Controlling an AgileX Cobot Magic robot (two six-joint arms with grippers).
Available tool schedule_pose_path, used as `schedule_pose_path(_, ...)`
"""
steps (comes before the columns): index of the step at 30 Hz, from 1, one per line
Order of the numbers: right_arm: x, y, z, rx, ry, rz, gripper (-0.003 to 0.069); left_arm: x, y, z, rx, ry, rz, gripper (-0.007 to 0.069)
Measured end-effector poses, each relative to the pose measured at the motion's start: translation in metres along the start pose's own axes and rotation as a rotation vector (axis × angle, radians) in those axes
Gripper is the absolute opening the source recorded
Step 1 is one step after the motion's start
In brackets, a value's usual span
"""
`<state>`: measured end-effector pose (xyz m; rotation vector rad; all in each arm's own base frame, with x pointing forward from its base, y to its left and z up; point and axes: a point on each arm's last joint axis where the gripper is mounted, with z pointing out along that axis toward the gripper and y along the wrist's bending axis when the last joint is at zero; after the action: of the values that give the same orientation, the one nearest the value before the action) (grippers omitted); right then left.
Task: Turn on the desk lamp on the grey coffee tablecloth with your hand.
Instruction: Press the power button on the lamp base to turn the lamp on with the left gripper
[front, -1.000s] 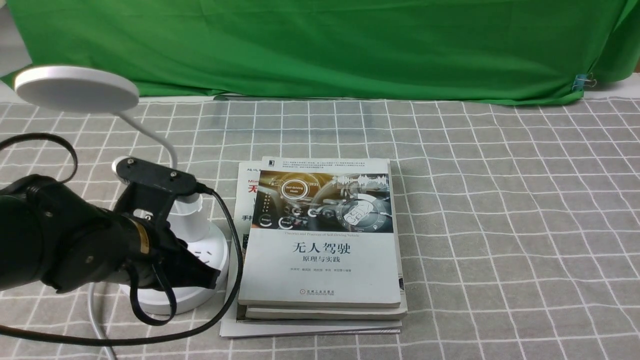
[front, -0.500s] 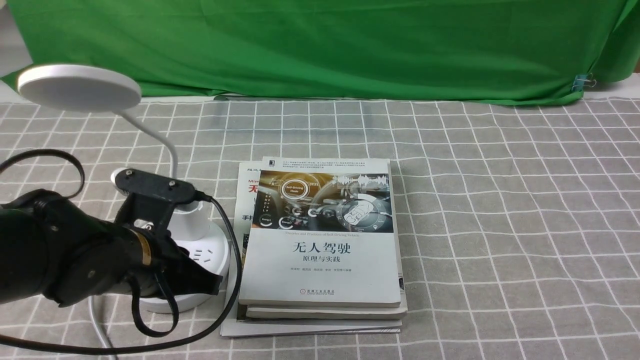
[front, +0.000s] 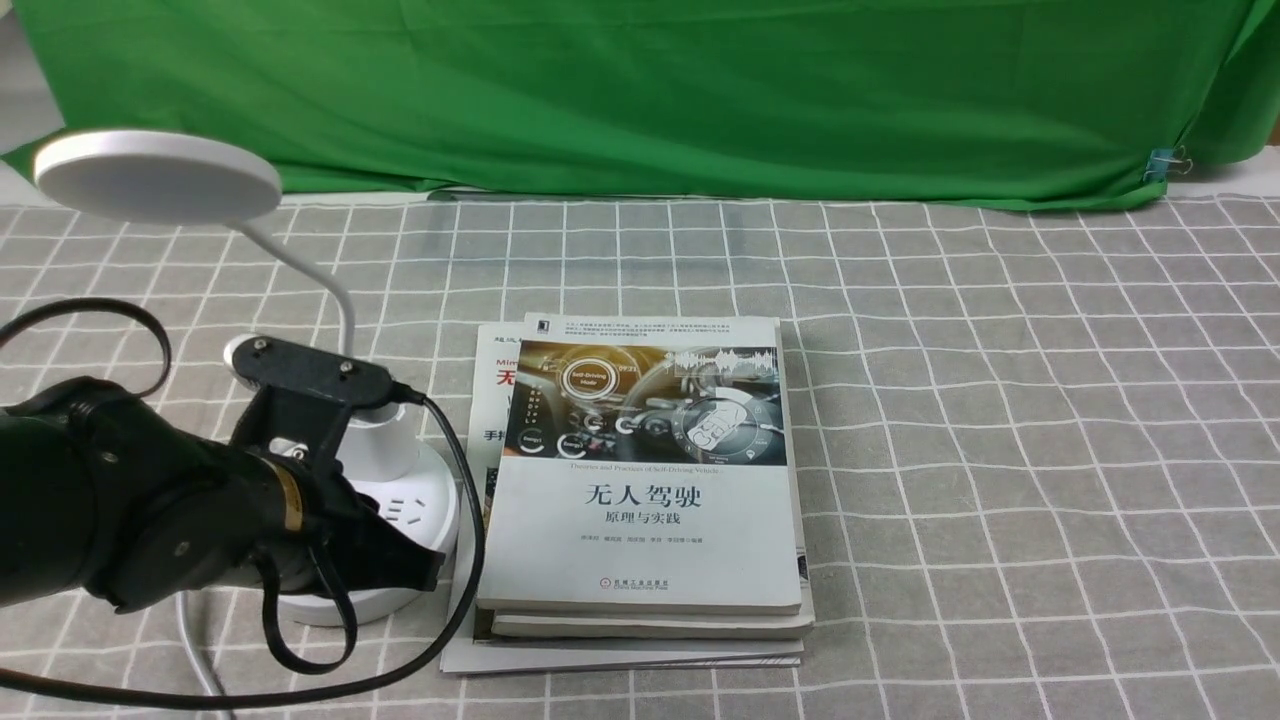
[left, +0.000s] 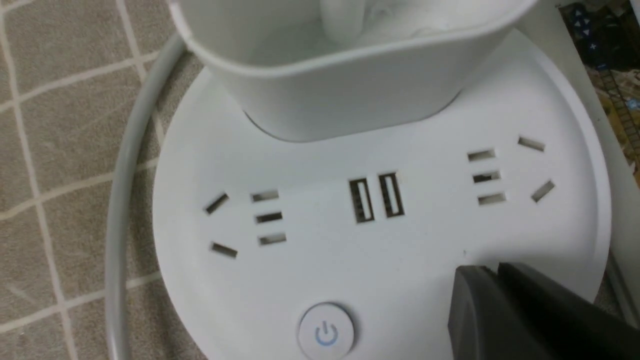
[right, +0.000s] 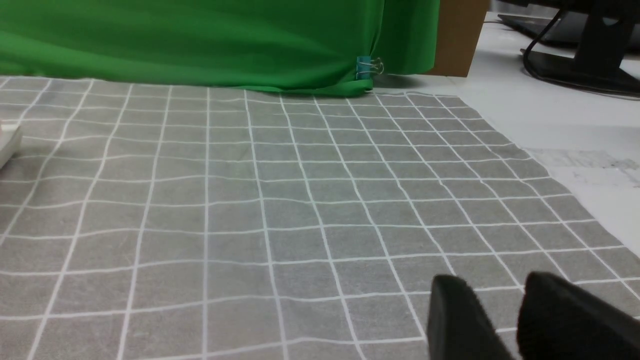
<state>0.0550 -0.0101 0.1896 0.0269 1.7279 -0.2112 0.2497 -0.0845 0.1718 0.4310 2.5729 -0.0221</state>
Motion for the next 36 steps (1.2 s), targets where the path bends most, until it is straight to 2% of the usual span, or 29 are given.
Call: schedule_pose_path(36, 0.0, 0.0, 0.0, 0.0, 0.0, 0.0, 0.0245, -0.0056, 0.0027, -0.0036, -0.037, -0.009, 0.035, 0.0019)
